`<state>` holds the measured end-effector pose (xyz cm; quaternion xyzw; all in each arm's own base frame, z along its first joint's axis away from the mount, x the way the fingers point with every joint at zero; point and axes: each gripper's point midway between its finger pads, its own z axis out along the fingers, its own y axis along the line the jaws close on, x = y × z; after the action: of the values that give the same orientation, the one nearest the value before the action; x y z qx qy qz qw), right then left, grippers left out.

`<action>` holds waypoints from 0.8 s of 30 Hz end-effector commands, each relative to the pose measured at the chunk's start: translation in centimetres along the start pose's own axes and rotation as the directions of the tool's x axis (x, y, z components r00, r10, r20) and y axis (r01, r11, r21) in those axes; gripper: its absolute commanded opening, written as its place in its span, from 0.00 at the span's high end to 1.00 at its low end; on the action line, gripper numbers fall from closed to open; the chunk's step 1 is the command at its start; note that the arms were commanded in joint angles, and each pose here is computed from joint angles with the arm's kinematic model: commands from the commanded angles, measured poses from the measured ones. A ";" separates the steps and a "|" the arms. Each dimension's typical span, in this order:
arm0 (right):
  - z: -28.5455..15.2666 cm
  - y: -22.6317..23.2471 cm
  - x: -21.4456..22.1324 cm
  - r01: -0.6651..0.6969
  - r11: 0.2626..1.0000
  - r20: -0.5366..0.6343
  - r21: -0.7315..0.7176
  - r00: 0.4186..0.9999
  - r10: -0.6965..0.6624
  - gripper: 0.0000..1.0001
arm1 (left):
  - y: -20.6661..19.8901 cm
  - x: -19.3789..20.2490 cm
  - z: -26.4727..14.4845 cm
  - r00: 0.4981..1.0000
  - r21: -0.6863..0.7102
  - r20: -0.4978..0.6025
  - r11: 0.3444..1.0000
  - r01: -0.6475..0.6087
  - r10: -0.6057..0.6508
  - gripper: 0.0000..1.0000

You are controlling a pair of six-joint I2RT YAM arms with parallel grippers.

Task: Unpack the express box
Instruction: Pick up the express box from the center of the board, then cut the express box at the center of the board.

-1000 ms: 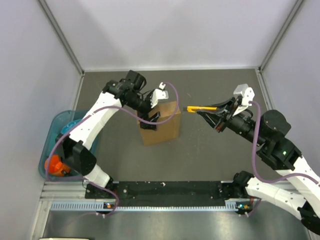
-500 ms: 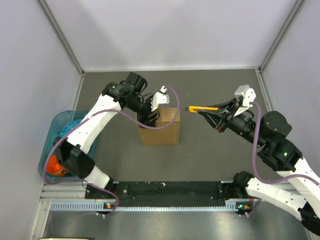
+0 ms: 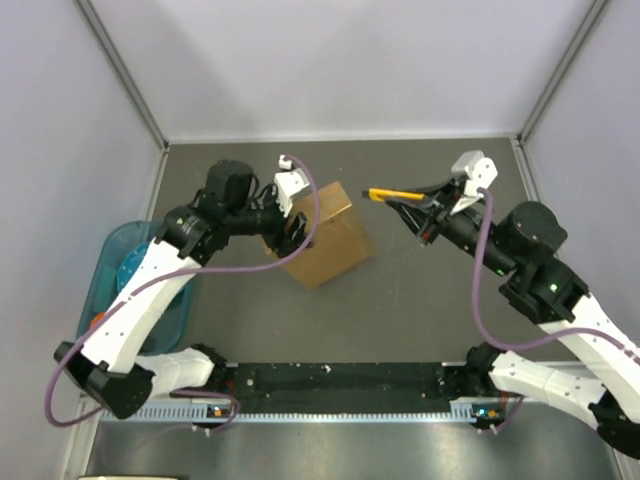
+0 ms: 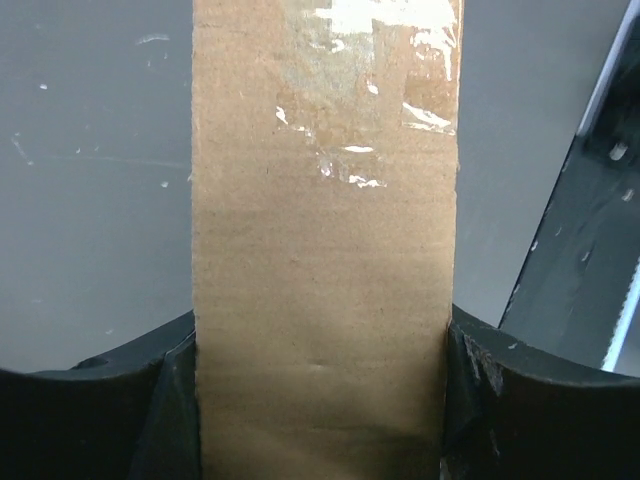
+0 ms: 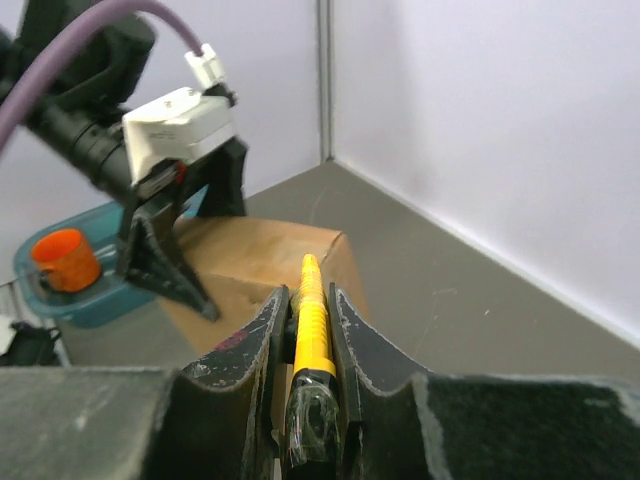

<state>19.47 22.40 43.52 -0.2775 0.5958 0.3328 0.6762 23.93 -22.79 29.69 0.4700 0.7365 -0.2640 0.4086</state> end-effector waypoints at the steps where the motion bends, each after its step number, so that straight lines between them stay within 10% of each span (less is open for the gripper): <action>1: 1.4 -1.0 -3.5 0.102 0.994 0.141 0.047 0.984 -0.108 1.00 | -0.9 -3.2 -0.3 0.952 0.029 0.246 0.983 0.183 -0.184 0.99; 9: 2.3 -0.5 -1.7 0.216 0.975 0.194 0.040 0.956 -0.220 1.00 | -0.2 5.9 1.4 0.892 0.024 0.199 0.912 0.409 -0.405 1.00; 24: 1.0 4.2 5.3 0.313 0.943 0.187 -0.113 0.939 -0.289 1.00 | -2.3 12.0 0.8 0.985 0.162 0.095 0.979 0.128 -0.144 1.00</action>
<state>18.51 26.87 35.15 -0.3968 0.5146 0.2829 0.7055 19.90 -19.64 23.11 0.3944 0.7059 -0.3888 0.4416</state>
